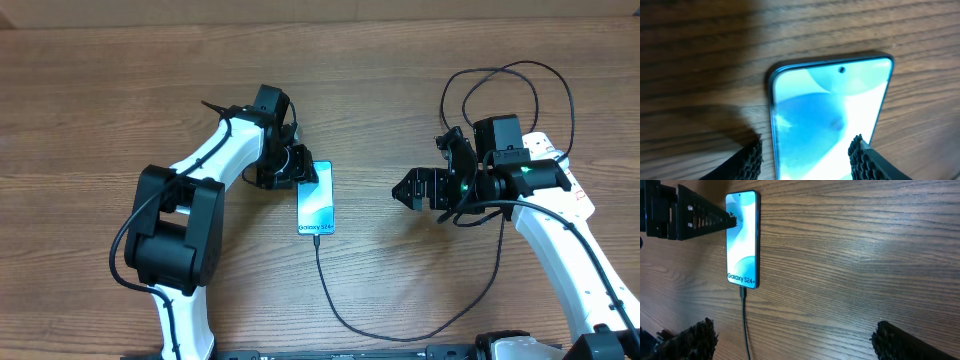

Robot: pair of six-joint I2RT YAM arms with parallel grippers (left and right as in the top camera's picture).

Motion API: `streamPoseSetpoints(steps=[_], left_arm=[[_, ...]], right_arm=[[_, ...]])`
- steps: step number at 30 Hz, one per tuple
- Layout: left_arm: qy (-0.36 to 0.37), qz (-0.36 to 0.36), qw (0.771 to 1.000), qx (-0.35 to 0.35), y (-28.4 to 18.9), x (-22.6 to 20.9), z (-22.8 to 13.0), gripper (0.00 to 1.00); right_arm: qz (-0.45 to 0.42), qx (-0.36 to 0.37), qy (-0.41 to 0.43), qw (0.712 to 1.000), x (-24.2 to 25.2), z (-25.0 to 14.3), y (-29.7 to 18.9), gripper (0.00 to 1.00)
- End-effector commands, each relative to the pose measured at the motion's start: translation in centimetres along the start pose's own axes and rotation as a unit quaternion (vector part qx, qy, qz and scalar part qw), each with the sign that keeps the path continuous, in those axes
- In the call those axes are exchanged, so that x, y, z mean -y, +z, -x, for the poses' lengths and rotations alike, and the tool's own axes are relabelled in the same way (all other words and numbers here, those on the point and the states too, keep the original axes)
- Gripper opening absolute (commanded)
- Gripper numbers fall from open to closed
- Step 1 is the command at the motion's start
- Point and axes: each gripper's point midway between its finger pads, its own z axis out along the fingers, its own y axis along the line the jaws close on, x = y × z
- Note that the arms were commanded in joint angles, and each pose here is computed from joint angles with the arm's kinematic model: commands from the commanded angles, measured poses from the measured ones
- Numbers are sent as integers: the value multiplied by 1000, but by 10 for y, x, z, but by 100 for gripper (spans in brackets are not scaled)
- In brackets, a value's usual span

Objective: Plug charger to phone and switch on socket

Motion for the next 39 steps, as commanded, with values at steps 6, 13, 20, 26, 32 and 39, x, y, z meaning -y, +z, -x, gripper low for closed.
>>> streamPoseSetpoints(steps=[6, 13, 20, 26, 32, 39], left_arm=[[-42, 190, 981, -22, -6, -80, 1, 100], [-27, 201, 975, 95, -128, -40, 41, 100], [-18, 159, 954, 253, -255, 6, 9, 100], [-37, 233, 908, 345, -331, 4, -63, 100], [-101, 261, 857, 433, -375, -8, -146, 100], [-19, 182, 876, 446, -339, -4, -199, 100]], right_arm=[[1, 22, -12, 1000, -5, 11, -10, 100], [1, 22, -12, 1000, -5, 11, -10, 100], [1, 22, -12, 1000, -5, 11, -10, 100], [1, 22, -12, 1000, -5, 11, -10, 100], [1, 22, -12, 1000, -5, 11, -10, 100], [1, 22, -12, 1000, -5, 11, -10, 100]])
